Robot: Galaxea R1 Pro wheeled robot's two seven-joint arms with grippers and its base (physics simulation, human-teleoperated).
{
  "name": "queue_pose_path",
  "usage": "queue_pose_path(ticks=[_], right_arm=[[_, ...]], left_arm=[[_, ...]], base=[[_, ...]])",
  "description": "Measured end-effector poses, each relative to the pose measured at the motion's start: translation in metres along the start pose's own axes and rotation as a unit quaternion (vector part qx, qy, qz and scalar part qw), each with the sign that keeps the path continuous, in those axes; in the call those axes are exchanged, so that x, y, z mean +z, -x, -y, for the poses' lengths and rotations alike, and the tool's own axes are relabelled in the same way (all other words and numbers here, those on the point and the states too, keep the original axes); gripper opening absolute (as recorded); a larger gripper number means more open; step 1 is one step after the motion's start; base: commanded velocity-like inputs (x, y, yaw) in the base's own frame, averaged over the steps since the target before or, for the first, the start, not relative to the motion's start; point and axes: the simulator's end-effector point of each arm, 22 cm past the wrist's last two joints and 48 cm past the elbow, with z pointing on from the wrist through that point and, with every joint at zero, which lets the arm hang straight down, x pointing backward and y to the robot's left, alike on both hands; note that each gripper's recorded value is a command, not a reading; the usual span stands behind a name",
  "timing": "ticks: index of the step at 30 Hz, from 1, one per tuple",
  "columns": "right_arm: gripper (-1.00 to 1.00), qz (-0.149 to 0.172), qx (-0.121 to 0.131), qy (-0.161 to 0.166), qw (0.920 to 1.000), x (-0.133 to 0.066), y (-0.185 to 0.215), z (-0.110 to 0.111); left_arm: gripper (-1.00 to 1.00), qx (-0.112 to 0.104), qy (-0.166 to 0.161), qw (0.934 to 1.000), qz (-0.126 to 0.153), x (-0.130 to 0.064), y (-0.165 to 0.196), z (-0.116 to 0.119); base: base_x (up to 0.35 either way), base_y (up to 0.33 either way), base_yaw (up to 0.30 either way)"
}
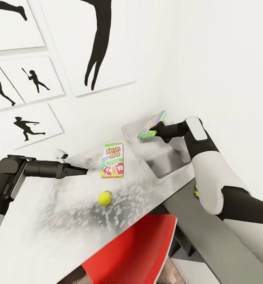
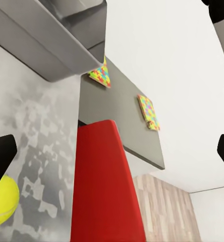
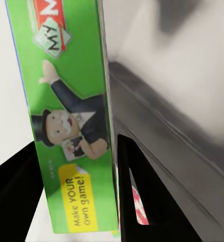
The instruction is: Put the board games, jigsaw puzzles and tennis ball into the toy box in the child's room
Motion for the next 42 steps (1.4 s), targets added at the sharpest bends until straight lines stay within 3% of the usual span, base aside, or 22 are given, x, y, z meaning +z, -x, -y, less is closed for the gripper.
queue_pose_path(ticks=[42], right_arm=[[-1.0,-0.011,0.004,-0.011,0.9999,0.03,0.003,0.019]], left_arm=[[1.0,-0.033,-0.002,0.9994,-0.011,0.011,-0.02,-0.033]], base=[[0.0,0.0,0.0]])
